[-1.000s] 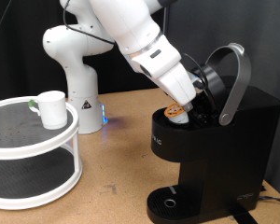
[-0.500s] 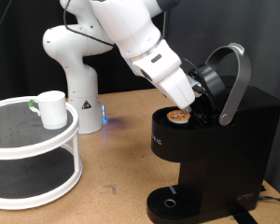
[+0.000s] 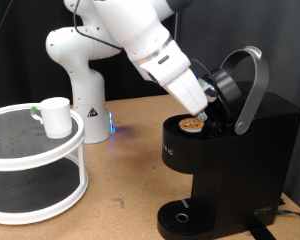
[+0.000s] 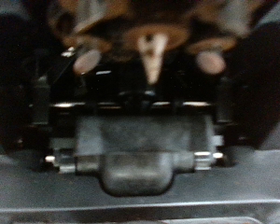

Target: Make a cup of coffee with the keurig machine

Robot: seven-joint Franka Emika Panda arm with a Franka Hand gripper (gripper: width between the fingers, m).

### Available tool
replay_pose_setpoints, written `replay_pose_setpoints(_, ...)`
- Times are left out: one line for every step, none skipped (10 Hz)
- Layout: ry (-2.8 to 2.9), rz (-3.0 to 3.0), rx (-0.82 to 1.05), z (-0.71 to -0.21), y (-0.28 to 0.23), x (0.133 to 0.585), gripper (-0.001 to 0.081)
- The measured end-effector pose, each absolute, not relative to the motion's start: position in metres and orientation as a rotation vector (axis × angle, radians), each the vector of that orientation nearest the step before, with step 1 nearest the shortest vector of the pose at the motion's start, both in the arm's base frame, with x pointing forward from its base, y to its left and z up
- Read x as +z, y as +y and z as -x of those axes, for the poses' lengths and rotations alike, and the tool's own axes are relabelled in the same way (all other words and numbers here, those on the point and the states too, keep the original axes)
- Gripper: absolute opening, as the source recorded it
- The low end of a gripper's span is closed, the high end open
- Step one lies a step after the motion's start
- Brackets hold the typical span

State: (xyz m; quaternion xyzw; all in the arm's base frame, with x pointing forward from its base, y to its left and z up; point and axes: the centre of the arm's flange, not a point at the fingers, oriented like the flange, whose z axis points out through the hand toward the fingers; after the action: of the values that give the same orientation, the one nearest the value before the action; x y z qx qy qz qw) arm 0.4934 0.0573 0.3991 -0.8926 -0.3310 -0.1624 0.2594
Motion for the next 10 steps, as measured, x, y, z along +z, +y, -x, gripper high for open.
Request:
replay_pose_setpoints(-0.892,2.419,-0.444,-0.492,0.053,0.403,0.0803)
replay_pose_setpoints(-0.904,2.415,-0.416,-0.49,0.048,0.404,0.0803)
replay_pose_setpoints(-0.913,2.409,-0.393,-0.487,0.043,0.406,0.0803)
replay_pose_setpoints(-0.911,2.41,-0.397,-0.487,0.044,0.406,0.0803)
replay_pose_setpoints(-0.914,2.413,-0.418,-0.488,0.042,0.406,0.0803)
replay_pose_setpoints(-0.91,2.405,-0.443,-0.489,0.038,0.408,0.0803)
replay_pose_setpoints(-0.891,2.392,-0.481,-0.489,0.032,0.413,0.0803)
replay_pose_setpoints(-0.87,2.378,-0.505,-0.487,0.024,0.421,0.0803)
replay_pose_setpoints(-0.856,2.362,-0.517,-0.485,0.015,0.43,0.0803)
replay_pose_setpoints(-0.844,2.349,-0.53,-0.483,0.007,0.441,0.0803)
